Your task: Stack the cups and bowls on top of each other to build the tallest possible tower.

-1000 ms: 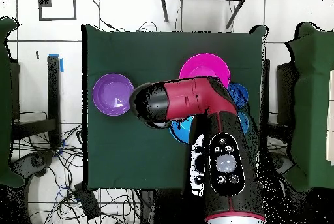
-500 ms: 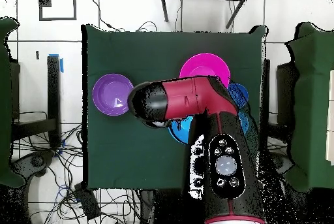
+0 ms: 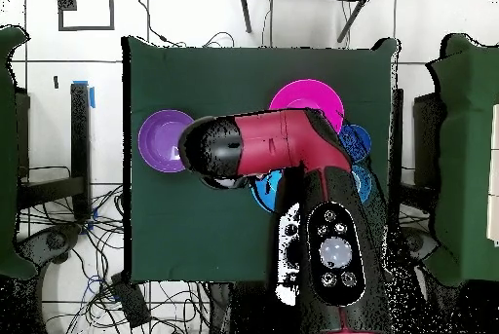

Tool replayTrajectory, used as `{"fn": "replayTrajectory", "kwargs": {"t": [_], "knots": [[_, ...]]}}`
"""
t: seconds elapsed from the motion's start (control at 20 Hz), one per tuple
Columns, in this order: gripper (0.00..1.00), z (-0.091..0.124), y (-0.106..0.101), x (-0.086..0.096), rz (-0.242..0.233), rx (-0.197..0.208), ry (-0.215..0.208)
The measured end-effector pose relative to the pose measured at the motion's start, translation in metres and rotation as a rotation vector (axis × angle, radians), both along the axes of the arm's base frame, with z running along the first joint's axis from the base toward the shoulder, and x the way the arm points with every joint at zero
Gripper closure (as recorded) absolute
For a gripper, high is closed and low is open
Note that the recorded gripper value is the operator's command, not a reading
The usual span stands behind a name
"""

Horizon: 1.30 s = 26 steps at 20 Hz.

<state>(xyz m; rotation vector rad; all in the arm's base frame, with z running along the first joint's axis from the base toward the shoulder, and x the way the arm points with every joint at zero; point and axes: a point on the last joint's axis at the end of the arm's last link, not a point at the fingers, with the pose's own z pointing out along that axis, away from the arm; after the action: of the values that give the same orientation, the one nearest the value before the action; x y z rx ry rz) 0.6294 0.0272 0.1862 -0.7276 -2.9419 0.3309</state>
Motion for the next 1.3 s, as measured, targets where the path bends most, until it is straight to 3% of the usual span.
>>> {"fn": "replayTrajectory", "kwargs": {"t": [0.4,0.7,0.9,1.3], "knots": [[0.00,0.016,0.023,0.003,-0.003,0.015,0.055],[0.00,0.020,0.045,0.018,0.027,0.015,0.037],[0.00,0.018,0.072,0.031,0.062,0.020,0.017],[0.00,-0.006,0.119,0.046,0.096,0.068,0.009]]}}
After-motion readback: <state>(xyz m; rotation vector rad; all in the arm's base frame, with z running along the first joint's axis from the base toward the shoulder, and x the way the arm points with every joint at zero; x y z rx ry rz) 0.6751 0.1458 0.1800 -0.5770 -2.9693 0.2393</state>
